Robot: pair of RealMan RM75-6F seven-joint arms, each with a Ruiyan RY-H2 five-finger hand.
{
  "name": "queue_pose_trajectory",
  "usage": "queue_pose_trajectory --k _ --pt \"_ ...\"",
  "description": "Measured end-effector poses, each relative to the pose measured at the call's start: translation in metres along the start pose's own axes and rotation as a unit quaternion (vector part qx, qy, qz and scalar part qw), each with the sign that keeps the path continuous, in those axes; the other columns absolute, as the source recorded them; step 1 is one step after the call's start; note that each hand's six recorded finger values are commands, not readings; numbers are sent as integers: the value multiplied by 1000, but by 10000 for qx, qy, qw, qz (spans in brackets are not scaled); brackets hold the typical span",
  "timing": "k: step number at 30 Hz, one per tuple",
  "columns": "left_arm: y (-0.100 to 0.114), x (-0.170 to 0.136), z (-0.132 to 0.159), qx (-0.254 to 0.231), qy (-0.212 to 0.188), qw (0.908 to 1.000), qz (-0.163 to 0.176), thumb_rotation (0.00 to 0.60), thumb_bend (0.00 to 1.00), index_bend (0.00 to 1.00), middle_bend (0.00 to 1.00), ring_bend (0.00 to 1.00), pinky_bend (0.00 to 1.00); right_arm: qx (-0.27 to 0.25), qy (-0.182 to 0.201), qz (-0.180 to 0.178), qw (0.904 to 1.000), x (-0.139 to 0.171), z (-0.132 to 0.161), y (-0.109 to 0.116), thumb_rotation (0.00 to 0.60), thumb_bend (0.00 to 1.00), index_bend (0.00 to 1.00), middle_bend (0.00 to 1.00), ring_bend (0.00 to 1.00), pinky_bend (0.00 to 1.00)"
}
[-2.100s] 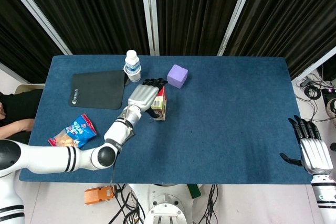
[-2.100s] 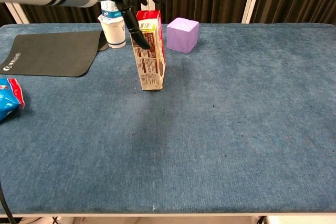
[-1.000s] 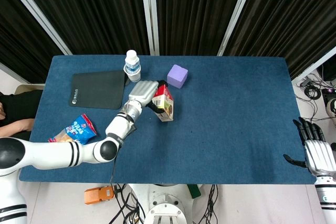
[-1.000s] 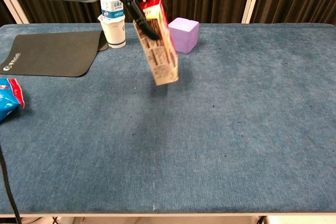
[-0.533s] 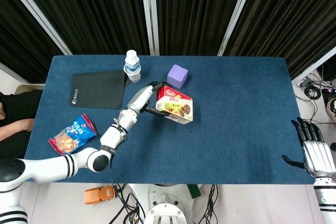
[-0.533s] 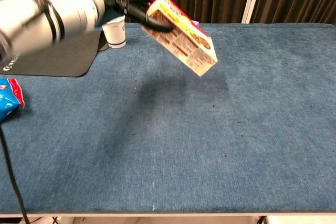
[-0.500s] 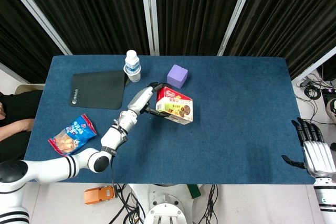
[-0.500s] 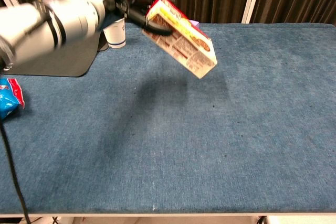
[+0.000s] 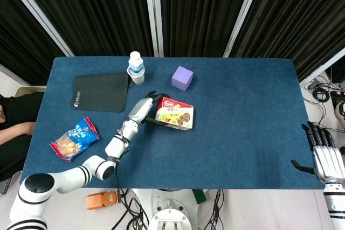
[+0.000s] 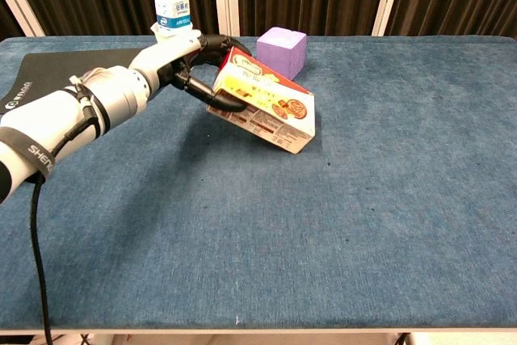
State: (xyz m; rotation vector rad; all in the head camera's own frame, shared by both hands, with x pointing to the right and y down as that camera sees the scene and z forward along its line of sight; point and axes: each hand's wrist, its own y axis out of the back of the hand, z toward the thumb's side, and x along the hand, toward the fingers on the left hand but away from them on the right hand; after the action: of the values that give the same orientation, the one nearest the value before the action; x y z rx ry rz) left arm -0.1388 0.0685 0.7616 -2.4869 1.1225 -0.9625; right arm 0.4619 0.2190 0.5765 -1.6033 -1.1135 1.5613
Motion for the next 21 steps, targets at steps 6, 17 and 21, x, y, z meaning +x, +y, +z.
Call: queue_pose_trajectory --k 6,17,21 --pt "-1 -1 -11 408 221 9988 -148 600 72 0 65 2 0 -26 27 25 10000 -2 1 -1 600 236 0 0 0 0" --pt "33 -16 -6 1280 238 9915 -65 600 56 0 0 0 0 -113 75 57 9999 -7 -3 2 600 236 0 0 0 0" --pt "73 -43 -4 1801 275 9828 295 600 56 0 11 0 0 -120 57 27 9999 -8 -8 6 600 236 0 0 0 0"
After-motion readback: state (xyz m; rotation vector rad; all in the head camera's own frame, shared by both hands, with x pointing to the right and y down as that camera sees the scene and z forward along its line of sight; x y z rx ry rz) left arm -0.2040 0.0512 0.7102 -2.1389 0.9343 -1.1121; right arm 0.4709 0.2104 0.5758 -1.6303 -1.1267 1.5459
